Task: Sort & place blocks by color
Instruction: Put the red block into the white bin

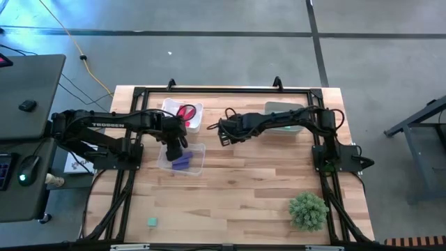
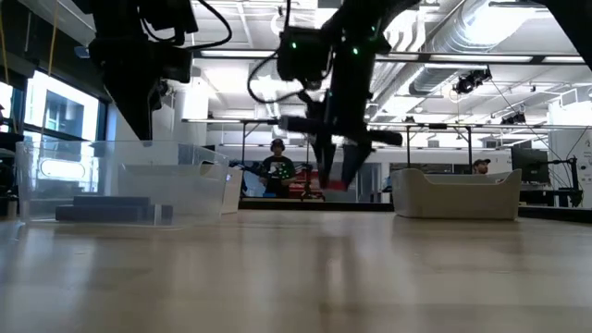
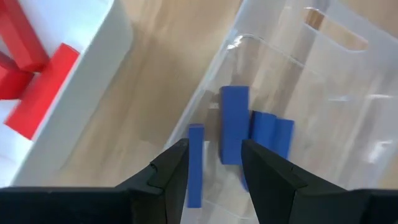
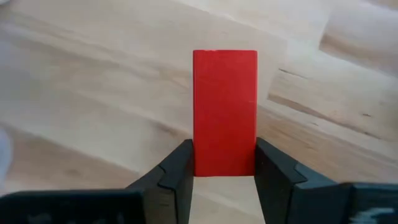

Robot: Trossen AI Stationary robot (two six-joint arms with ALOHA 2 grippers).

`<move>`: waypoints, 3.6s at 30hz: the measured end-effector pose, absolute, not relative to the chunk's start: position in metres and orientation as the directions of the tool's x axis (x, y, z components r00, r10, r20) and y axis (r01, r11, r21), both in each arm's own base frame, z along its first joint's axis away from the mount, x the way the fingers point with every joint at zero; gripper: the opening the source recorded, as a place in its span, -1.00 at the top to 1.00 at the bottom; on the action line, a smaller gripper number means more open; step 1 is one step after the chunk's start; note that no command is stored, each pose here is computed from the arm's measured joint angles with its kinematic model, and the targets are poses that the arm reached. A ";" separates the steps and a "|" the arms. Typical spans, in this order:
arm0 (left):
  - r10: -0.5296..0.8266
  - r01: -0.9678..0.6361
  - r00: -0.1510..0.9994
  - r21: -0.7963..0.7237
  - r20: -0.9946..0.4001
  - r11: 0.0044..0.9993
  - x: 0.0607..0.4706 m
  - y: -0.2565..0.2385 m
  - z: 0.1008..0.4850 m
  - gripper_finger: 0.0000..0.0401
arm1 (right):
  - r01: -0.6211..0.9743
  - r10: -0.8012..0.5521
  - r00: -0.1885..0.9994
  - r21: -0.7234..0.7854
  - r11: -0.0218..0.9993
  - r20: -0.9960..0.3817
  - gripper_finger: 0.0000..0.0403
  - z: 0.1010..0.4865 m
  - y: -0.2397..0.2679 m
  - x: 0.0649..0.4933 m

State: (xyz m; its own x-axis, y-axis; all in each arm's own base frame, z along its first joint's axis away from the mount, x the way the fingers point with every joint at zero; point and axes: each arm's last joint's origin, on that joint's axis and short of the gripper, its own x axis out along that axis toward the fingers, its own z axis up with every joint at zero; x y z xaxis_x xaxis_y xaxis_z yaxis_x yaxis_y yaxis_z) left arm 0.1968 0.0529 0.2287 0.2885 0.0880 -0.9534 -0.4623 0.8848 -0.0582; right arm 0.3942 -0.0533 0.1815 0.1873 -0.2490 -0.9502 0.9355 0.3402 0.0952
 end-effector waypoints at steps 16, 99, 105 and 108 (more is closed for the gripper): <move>-0.037 -0.532 0.444 -0.296 -0.895 0.793 0.211 0.052 0.262 0.31 | 0.629 -0.254 0.298 -0.011 0.777 -0.920 0.43 0.253 -0.034 0.415; -0.291 -0.477 0.752 -0.794 -0.591 0.378 0.241 0.050 0.291 0.71 | -0.100 -0.195 0.665 -0.344 0.934 -0.721 0.43 0.316 0.058 0.439; -0.262 -0.472 0.754 -0.775 -0.602 0.421 0.241 0.050 0.290 0.78 | -0.109 -0.197 0.656 -0.349 0.931 -0.728 0.41 0.316 0.057 0.438; -0.233 -0.478 0.757 -0.760 -0.611 0.441 0.241 0.051 0.290 0.79 | -0.110 -0.199 0.646 -0.347 0.931 -0.737 0.34 0.315 0.057 0.437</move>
